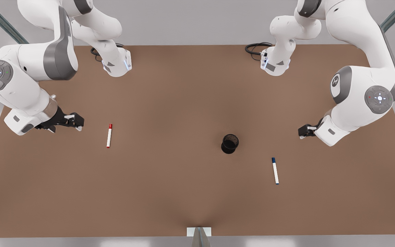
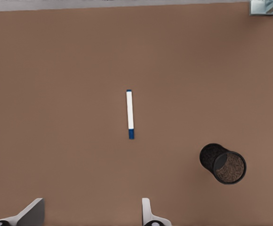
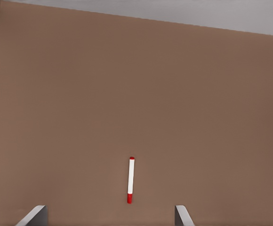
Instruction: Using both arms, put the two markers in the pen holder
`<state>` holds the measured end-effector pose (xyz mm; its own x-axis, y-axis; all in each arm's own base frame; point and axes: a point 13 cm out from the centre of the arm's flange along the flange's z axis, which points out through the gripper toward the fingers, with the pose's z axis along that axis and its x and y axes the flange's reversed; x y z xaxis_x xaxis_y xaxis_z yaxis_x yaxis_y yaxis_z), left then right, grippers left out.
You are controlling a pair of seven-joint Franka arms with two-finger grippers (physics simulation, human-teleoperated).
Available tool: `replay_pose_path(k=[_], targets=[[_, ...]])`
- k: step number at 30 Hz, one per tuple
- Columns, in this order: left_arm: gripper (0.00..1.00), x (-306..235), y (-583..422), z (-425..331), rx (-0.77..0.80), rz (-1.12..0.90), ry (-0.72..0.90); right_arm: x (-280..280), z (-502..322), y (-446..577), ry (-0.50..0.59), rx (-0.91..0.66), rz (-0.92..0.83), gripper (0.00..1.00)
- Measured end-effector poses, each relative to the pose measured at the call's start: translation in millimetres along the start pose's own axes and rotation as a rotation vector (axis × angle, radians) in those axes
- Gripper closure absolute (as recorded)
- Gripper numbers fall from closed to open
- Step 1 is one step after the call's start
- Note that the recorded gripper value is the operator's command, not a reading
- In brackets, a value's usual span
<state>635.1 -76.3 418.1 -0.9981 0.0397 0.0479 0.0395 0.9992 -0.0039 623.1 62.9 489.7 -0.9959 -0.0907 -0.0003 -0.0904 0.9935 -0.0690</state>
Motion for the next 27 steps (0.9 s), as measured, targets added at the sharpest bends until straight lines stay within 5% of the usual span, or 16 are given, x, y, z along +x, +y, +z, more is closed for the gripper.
replay_pose_path(k=[15,19,27], targets=[[0.01,-79,-18,256,0.006,-0.096,0.008,-2,1,-8,-0.003,-0.001,0.021,0.00],[0.44,-90,-10,290,0.010,-0.133,-0.030,-2,2,-8,-0.002,-0.001,0.023,0.00],[0.45,-105,-11,332,0.012,-0.152,-0.070,-6,9,-13,0.002,-0.016,0.037,0.00]])
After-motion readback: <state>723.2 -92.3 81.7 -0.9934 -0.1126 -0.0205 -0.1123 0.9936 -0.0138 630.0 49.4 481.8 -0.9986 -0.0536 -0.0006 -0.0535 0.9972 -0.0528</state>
